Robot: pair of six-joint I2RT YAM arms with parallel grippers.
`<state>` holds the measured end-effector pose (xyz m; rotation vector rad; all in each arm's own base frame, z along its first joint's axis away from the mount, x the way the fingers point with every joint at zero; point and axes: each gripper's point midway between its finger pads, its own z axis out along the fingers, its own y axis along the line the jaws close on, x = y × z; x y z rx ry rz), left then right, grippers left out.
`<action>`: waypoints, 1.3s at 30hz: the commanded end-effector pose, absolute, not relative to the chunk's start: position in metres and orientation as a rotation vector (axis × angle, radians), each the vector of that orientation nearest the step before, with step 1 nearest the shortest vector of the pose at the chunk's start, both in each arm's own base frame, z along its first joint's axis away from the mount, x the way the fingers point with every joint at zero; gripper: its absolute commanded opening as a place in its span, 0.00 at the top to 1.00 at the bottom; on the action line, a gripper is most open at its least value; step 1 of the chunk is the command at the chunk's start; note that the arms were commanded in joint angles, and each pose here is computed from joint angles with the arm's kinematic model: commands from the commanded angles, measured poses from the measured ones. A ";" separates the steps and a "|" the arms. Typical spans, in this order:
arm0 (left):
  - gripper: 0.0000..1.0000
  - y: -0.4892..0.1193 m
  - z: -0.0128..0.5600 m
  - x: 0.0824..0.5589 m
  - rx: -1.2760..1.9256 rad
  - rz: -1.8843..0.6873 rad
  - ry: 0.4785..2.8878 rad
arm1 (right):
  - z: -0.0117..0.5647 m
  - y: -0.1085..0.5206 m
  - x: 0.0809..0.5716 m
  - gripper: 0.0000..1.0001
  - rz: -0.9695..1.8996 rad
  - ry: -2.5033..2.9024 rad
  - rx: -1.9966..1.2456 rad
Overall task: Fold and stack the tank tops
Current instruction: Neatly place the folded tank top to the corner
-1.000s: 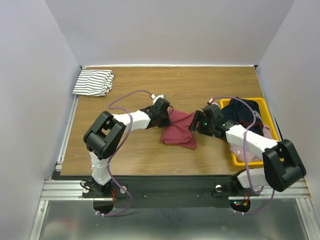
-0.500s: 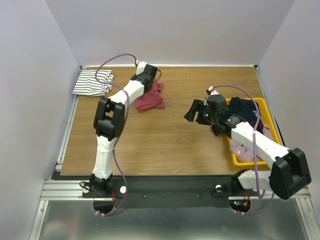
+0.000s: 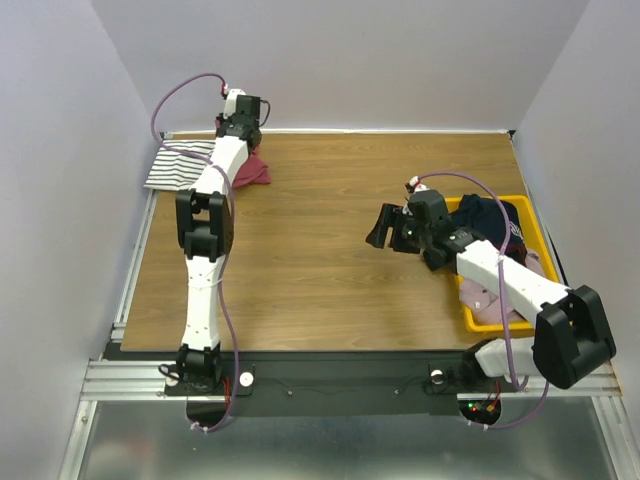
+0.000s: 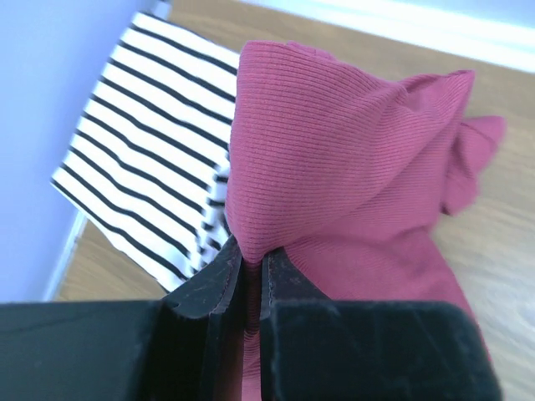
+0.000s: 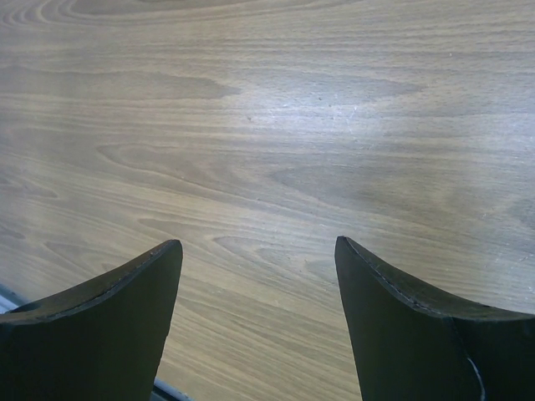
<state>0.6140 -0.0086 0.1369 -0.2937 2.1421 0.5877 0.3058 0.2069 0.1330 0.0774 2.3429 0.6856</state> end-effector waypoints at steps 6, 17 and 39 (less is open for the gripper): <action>1.00 0.051 0.220 0.629 -0.344 0.601 1.964 | 0.141 0.209 0.322 0.21 0.663 2.310 0.064; 1.00 0.128 0.226 0.630 -0.510 0.373 1.927 | 0.123 0.209 0.327 0.21 0.635 2.345 0.069; 0.20 0.111 0.260 0.610 -0.669 0.084 1.808 | 0.132 0.206 0.329 0.10 0.625 2.309 0.100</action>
